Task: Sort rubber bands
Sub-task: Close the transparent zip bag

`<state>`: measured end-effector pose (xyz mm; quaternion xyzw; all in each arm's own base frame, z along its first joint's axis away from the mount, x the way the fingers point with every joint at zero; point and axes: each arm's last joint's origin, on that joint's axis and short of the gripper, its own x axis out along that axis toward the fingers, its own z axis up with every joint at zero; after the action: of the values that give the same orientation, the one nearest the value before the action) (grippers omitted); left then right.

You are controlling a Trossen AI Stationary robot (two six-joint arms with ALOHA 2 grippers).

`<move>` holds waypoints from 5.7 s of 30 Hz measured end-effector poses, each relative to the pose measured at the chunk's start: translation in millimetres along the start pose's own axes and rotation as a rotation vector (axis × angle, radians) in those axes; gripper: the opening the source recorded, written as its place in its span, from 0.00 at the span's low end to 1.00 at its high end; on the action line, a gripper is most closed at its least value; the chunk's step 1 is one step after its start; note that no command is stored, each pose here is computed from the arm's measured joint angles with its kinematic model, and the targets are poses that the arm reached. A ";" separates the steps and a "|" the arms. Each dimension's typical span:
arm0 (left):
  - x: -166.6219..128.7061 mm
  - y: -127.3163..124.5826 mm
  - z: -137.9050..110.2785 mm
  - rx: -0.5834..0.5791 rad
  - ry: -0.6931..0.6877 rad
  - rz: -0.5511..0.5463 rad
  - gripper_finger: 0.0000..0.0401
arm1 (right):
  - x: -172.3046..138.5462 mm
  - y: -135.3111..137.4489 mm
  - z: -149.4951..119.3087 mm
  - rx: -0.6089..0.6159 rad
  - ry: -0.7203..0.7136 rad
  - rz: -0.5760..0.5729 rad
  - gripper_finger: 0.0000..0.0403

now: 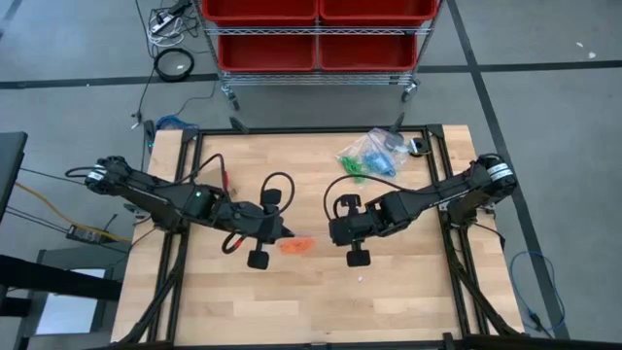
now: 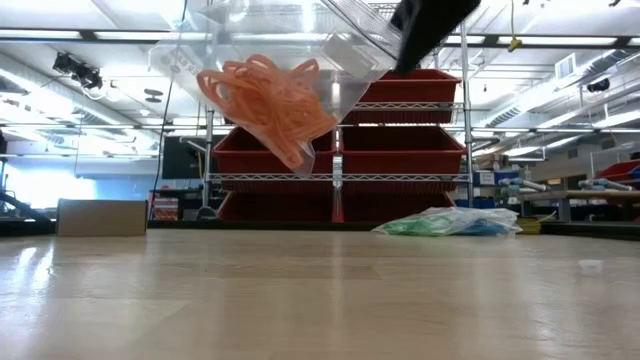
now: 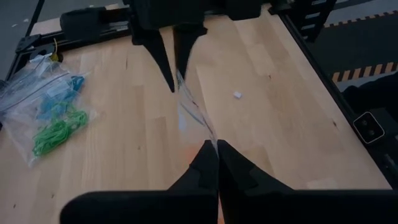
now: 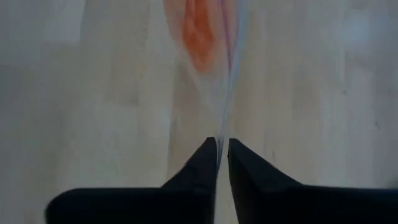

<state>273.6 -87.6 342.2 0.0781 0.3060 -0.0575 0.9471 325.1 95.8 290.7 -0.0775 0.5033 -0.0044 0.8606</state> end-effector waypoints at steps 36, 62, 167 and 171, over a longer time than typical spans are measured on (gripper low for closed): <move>3.5 7.4 -6.1 0.000 0.066 0.029 0.00 | -21.7 -9.2 52.0 0.116 -0.565 0.094 0.40; 21.4 6.8 -2.5 0.019 0.065 0.039 0.00 | 14.5 -6.8 54.4 0.103 -0.489 0.046 0.24; 18.3 -3.8 -9.1 0.065 0.128 0.063 0.00 | 19.6 -2.8 5.6 0.023 0.017 -0.035 0.00; 18.3 -3.8 -9.2 0.063 0.128 0.063 0.00 | 18.8 -2.9 -2.0 0.033 0.090 -0.057 0.00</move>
<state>282.5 -90.7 323.7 0.1207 0.3613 -0.0321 0.9240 332.9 91.1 273.9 -0.0774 0.5391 -0.0408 0.8377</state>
